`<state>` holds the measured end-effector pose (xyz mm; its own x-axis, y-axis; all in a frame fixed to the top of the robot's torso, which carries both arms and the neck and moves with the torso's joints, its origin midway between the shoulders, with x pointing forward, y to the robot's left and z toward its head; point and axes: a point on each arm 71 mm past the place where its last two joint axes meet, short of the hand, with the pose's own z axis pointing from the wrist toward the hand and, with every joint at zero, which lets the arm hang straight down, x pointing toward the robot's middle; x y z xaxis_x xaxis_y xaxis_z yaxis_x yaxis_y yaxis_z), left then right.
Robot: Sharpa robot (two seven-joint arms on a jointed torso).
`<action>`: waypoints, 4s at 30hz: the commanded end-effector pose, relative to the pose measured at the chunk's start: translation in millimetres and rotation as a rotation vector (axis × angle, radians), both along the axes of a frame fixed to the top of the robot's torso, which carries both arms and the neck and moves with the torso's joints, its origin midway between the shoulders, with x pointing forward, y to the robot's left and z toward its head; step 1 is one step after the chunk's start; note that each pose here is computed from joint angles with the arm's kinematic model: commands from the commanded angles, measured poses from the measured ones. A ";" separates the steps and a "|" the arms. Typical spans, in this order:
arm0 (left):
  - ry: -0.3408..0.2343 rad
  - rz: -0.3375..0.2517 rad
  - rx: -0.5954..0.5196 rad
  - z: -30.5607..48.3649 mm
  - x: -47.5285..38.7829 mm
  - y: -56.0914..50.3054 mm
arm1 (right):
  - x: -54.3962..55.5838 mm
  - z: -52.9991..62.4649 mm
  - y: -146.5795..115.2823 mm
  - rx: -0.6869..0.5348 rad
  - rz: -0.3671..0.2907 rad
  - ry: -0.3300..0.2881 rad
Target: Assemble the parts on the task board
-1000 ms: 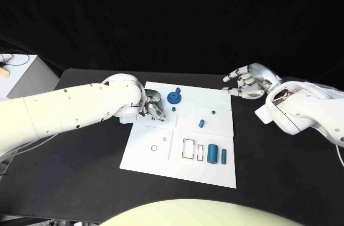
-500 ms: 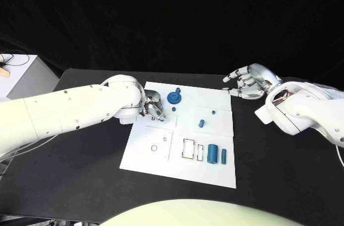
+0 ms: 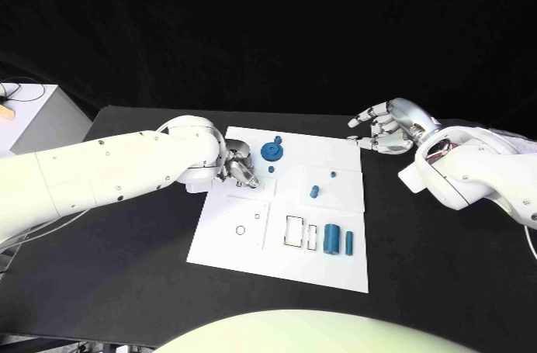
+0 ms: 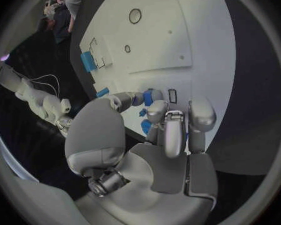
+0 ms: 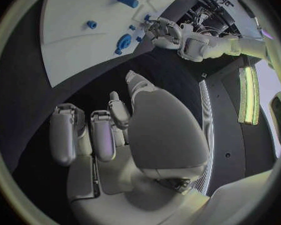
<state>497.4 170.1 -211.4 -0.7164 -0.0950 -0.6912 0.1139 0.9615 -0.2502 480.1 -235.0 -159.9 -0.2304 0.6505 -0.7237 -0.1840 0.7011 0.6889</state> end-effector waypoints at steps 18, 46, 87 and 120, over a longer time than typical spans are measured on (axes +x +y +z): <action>0.016 -0.013 -0.002 -1.3 0.3 -6.7 | -0.6 -0.8 1.3 -0.007 0.018 0.003; -0.006 0.006 -0.006 -0.5 3.2 -3.4 | -1.1 -1.3 0.4 -0.006 0.018 0.002; -0.004 0.050 -0.103 33.9 4.4 15.5 | -1.4 -4.8 -0.9 -0.005 0.015 0.008; -0.041 0.222 -0.068 70.7 85.8 47.4 | -1.5 -4.3 0.9 -0.001 0.017 0.003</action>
<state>583.3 219.3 -138.4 -0.6112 -0.3388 -0.7153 -0.1146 0.9321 -0.3436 479.6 -236.2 -164.5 -0.2358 0.6501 -0.7223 -0.1779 0.7018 0.6898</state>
